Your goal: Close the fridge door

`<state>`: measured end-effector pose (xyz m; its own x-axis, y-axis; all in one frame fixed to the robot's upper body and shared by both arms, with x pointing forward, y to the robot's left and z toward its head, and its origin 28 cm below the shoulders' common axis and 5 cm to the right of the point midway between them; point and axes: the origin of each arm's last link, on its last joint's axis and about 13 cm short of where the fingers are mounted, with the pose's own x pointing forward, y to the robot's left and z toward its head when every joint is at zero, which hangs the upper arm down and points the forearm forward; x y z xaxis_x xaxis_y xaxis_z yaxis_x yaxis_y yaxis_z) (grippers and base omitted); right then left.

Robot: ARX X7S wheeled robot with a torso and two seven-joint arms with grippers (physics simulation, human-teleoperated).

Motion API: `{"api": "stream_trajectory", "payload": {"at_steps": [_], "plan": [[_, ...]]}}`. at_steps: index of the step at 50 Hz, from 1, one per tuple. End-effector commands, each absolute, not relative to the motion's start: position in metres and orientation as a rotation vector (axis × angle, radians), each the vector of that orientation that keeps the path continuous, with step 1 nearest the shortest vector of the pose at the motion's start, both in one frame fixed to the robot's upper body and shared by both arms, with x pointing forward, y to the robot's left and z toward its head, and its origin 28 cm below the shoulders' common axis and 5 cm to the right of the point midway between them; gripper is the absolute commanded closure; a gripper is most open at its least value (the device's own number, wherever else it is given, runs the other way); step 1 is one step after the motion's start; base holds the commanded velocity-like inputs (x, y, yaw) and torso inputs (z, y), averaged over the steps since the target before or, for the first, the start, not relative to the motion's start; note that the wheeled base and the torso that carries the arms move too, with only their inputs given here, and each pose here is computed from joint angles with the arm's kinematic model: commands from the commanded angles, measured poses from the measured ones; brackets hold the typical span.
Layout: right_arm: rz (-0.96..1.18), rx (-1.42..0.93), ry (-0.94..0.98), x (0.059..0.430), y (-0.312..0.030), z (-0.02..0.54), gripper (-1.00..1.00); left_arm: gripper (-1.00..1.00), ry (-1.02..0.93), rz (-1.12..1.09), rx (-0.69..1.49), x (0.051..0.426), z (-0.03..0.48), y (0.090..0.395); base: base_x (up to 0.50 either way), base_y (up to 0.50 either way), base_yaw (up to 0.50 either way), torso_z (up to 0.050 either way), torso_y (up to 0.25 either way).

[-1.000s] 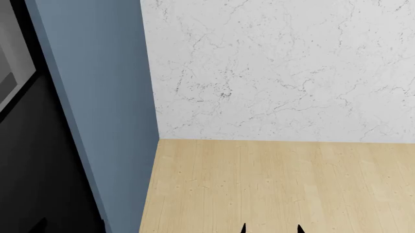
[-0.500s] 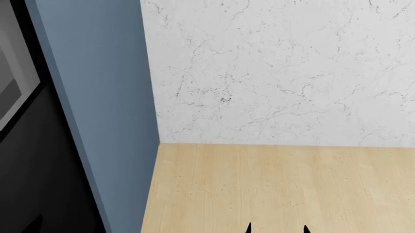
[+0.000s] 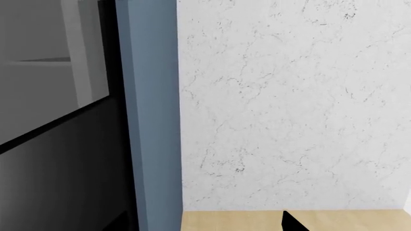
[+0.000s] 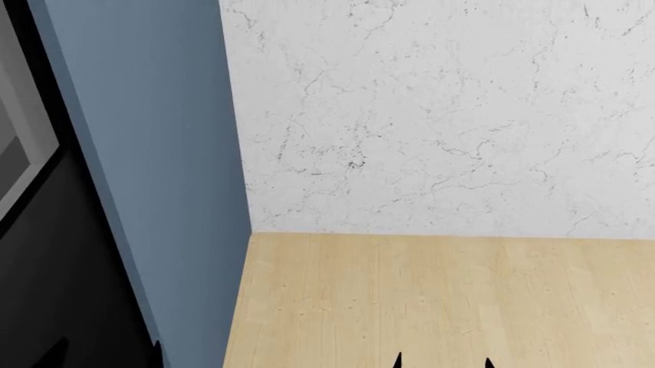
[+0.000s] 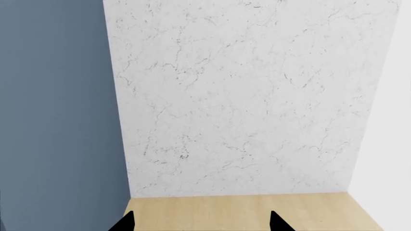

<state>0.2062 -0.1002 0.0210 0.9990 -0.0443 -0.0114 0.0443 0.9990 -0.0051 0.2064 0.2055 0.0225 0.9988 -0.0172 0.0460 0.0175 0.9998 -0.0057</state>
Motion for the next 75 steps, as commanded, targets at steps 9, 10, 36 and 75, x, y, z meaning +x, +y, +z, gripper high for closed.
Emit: {"api": "stream_trajectory", "payload": {"at_steps": [9,10,36,75], "plan": [[-0.043,-0.003,0.010,0.206,-0.101,0.020,-1.00,-1.00,-0.071,-0.017,-0.002,0.205,0.024,0.204,0.48,0.00,0.00,0.000,0.000],[-0.043,-0.003,0.010,0.206,-0.101,0.020,-1.00,-1.00,-0.073,-0.016,-0.003,0.205,0.025,0.205,0.48,0.00,0.00,0.000,0.000],[-0.055,-0.009,0.000,0.205,-0.102,0.019,-1.00,-1.00,-0.078,-0.008,0.003,0.205,0.024,0.205,0.47,0.06,0.00,0.000,0.000],[-0.021,-0.032,-0.042,0.209,-0.098,0.037,-1.00,-1.00,-0.003,0.304,0.029,0.129,0.006,0.279,0.12,0.00,0.00,0.000,0.000]]}}
